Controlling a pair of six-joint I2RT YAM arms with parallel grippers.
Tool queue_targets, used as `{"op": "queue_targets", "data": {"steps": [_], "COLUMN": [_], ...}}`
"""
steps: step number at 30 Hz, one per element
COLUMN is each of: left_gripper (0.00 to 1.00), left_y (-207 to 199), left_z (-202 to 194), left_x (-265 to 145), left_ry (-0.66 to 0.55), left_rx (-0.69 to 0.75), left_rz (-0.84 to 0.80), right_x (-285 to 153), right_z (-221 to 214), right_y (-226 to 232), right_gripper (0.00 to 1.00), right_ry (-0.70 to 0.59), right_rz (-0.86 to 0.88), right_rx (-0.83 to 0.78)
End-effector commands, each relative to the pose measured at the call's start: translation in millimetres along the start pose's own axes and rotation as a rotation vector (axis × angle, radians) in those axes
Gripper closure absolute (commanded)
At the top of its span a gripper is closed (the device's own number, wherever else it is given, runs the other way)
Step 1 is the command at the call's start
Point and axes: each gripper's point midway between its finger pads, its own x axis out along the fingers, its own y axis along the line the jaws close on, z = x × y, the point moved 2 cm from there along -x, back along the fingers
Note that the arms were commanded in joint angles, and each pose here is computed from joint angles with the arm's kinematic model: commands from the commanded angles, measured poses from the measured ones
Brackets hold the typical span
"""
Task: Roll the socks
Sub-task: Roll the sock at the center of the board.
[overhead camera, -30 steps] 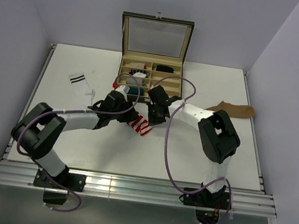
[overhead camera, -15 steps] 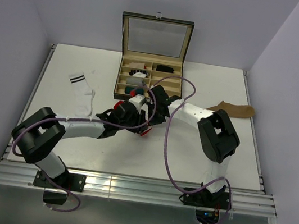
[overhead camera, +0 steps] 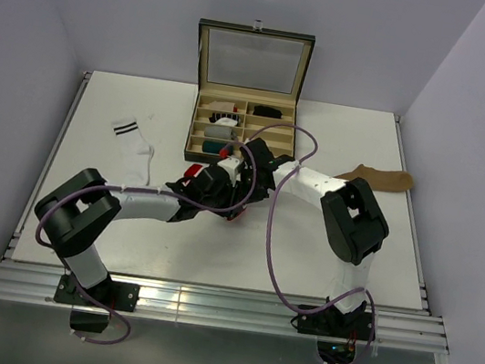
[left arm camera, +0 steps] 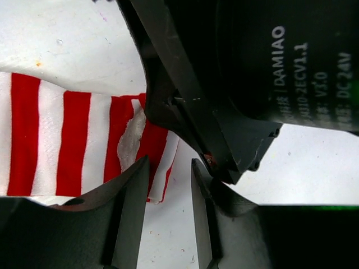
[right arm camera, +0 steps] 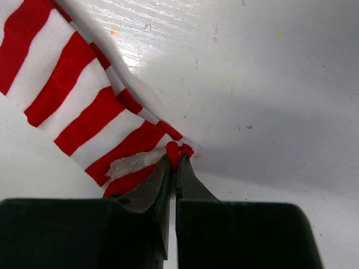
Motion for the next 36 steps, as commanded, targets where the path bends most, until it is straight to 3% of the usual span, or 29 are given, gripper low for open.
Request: {"op": "queue_targets", "data": {"steps": [1,29,33,36], "left_gripper": [0.59,0.62,0.68,0.80], "left_y": [-11.9,8.4,7.3,5.9], "left_z": [9.3,-24.1,-28.0,-26.8], "left_x": [5.9,13.9,15.7,14.4], "left_ry": [-0.010,0.188,0.202,0.201], "left_rx": [0.034,0.057,0.060,0.066], "left_rz": [-0.017,0.116,0.117,0.109], "right_x": [16.5,14.2,14.5,13.1], "right_z": [-23.0,-21.4,-22.8,-22.0], "right_y": [-7.9,-3.5,-3.0,-3.2], "right_gripper": [1.00,1.00,1.00,1.00], "right_ry": [0.085,0.089,0.092,0.085], "right_rz": [-0.042,0.016,0.021,0.036], "right_rx": [0.002,0.045,0.050,0.064]}}
